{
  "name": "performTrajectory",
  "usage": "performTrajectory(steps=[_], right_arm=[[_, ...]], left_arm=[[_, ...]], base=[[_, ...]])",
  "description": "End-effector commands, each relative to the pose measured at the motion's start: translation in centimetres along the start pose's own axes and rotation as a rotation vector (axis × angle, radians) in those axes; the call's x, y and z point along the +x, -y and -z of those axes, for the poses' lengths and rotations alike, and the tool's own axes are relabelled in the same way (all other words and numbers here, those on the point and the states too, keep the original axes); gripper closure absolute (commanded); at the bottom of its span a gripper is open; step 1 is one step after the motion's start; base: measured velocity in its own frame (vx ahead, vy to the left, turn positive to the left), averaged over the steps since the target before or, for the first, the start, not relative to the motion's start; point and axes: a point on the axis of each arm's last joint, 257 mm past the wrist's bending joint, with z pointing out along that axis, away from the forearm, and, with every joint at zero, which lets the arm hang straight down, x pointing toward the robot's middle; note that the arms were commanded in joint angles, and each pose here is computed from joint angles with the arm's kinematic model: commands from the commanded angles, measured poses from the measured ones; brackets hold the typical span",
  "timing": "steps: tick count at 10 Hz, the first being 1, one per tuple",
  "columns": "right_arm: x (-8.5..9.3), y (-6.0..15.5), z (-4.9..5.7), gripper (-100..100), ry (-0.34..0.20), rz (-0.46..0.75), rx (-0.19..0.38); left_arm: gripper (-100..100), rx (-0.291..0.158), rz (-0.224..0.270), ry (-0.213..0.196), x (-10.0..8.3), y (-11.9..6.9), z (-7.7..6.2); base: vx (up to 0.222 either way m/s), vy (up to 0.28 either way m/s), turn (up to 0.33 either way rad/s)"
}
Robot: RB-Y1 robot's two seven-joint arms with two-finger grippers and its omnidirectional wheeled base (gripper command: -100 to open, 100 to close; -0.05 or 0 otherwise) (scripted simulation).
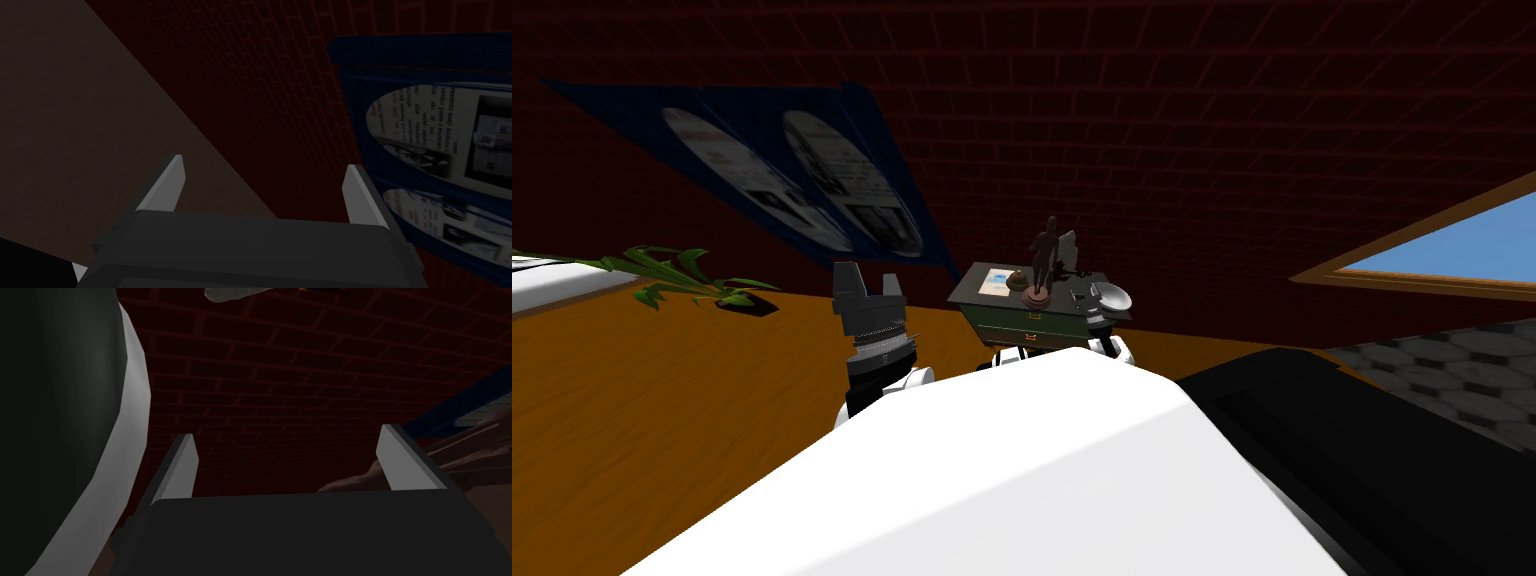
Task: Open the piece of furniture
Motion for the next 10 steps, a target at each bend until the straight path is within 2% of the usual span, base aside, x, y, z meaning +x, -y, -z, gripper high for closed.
performTrajectory(steps=[1, 4, 6, 7, 8, 9, 10], right_arm=[[0.9, 0.0, 0.5, -100, -0.013, 0.058, 0.000], [2.8, 0.2, 1.9, -100, -0.039, 0.158, 0.002], [3.2, 0.1, 2.1, -100, -0.049, 0.203, 0.000], [4.0, 0.1, 2.7, -100, -0.060, 0.238, 0.001], [4.2, 0.1, 2.9, -100, -0.067, 0.264, -0.001], [5.2, -0.1, 3.7, -100, -0.084, 0.289, -0.001], [5.3, -0.1, 3.8, -100, -0.086, 0.316, -0.002]], left_arm=[[0, 0.000, 0.000, 0.000, 0.0, 0.0, 0.0], [0, 0.000, 0.000, 0.000, 0.0, 0.0, 0.0], [0, 0.000, 0.000, 0.000, 0.0, 0.0, 0.0], [0, 0.000, 0.000, 0.000, 0.0, 0.0, 0.0], [0, 0.000, 0.000, 0.000, 0.0, 0.0, 0.0], [0, 0.000, 0.000, 0.000, 0.0, 0.0, 0.0], [0, 0.000, 0.000, 0.000, 0.0, 0.0, 0.0]], base=[[0.012, 0.032, 0.018], [0.027, 0.075, -0.084], [0.015, 0.058, -0.009], [0.019, 0.055, -0.095], [0.022, 0.059, -0.059], [0.049, 0.068, -0.076], [0.039, 0.057, -0.048]])
